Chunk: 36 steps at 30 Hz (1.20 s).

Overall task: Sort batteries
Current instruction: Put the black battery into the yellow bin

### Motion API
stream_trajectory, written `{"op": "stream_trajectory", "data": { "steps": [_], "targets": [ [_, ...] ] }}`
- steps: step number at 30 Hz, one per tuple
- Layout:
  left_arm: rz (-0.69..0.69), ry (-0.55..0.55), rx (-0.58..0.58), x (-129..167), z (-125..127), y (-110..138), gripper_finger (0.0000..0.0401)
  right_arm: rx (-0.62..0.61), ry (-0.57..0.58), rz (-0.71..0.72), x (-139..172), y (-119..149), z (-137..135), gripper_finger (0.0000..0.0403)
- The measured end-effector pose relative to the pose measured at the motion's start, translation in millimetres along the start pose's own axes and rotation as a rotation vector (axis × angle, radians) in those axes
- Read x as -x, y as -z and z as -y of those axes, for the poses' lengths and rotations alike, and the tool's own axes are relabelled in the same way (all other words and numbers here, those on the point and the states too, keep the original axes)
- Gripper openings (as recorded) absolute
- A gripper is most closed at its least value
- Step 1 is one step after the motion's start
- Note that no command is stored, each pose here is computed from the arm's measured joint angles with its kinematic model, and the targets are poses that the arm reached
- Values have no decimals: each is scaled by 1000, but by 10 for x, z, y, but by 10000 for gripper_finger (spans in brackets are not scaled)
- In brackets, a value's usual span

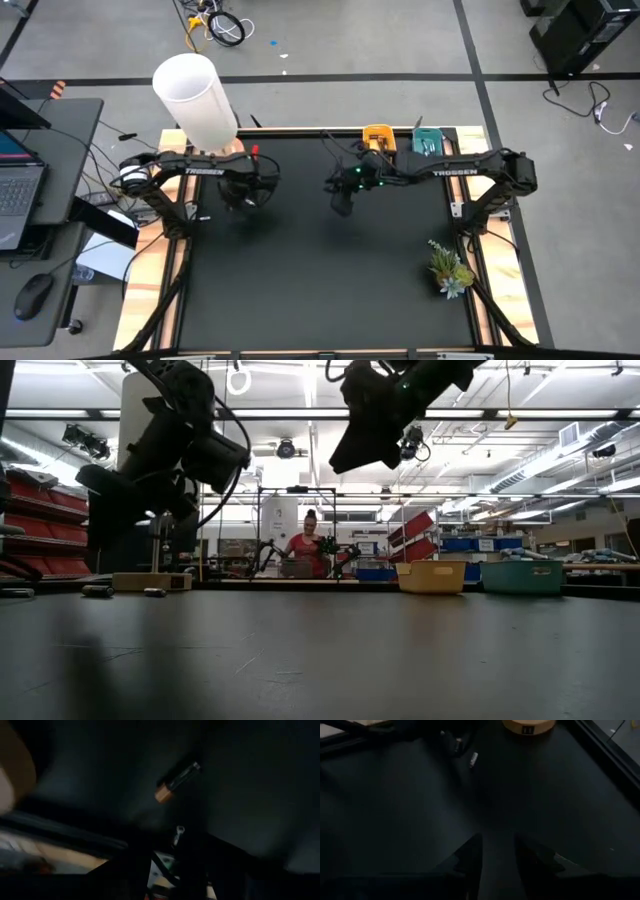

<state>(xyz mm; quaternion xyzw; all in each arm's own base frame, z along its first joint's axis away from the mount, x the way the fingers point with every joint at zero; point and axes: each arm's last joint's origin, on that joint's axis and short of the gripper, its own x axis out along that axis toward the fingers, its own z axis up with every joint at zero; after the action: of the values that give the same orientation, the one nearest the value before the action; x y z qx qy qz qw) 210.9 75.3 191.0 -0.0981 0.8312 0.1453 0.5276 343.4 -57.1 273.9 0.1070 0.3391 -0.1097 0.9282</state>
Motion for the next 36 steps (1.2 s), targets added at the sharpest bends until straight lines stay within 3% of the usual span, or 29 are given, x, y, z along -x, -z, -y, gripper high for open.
{"op": "stream_trajectory", "data": {
  "steps": [5,36],
  "targets": [
    [52,-12,-106,4,35,-47,181,-1,-17,15,5,-6,-68,122],
    [-160,-15,-236,-584,138,-523,184,-54,-26,39,4,-26,-96,122]
  ]
}}
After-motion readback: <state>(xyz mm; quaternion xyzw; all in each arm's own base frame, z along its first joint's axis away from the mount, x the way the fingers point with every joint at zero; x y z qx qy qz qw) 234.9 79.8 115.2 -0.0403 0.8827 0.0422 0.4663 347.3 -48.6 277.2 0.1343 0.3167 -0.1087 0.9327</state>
